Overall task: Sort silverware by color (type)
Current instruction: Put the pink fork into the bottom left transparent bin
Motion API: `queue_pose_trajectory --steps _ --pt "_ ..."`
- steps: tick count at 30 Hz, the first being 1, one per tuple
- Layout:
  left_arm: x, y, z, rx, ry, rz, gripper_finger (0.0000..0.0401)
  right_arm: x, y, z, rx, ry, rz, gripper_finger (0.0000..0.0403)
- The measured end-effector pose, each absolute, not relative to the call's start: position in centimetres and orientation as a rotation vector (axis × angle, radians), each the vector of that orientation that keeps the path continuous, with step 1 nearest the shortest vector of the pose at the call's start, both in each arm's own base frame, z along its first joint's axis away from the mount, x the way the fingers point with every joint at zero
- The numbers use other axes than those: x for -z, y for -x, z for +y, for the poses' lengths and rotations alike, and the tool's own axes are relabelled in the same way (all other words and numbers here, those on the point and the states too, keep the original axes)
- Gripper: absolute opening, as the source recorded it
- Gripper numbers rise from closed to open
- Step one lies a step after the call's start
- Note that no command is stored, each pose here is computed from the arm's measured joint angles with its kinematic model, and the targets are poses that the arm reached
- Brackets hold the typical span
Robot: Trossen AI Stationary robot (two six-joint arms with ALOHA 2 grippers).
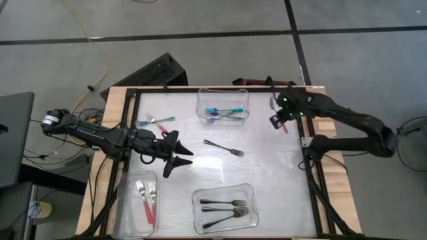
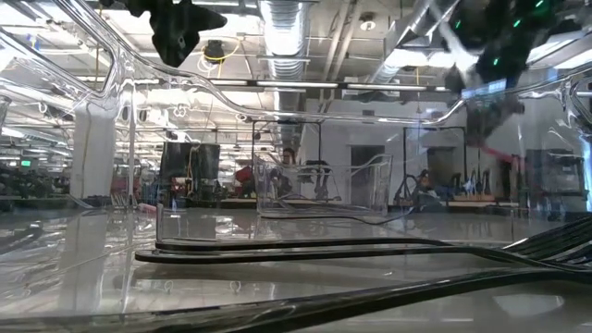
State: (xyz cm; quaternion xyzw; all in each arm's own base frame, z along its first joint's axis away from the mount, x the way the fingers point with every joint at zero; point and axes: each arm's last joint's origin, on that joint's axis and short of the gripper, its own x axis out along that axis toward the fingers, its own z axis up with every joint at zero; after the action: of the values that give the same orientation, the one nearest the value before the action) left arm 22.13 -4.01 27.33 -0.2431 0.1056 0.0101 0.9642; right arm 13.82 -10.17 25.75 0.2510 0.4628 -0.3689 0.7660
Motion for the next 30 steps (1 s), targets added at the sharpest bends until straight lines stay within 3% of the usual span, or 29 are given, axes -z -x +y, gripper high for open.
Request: queue_pose_trajectory --steps 8,16,30 --pt "-27.4 -22.3 -3.0 -0.057 0.431 0.198 0.0162 -29.7 -14.9 -5.7 0.569 -0.628 0.577 0.0054" --pt "-27.6 -22.4 -2.8 -0.088 0.410 0.164 0.0162 -32.8 -19.3 -1.5 0.337 -0.600 0.202 0.0054" --pt "-26.7 -25.1 -3.0 -0.143 0.431 0.062 0.0162 -30.5 -28.7 2.3 0.197 -0.617 -0.069 0.0054"
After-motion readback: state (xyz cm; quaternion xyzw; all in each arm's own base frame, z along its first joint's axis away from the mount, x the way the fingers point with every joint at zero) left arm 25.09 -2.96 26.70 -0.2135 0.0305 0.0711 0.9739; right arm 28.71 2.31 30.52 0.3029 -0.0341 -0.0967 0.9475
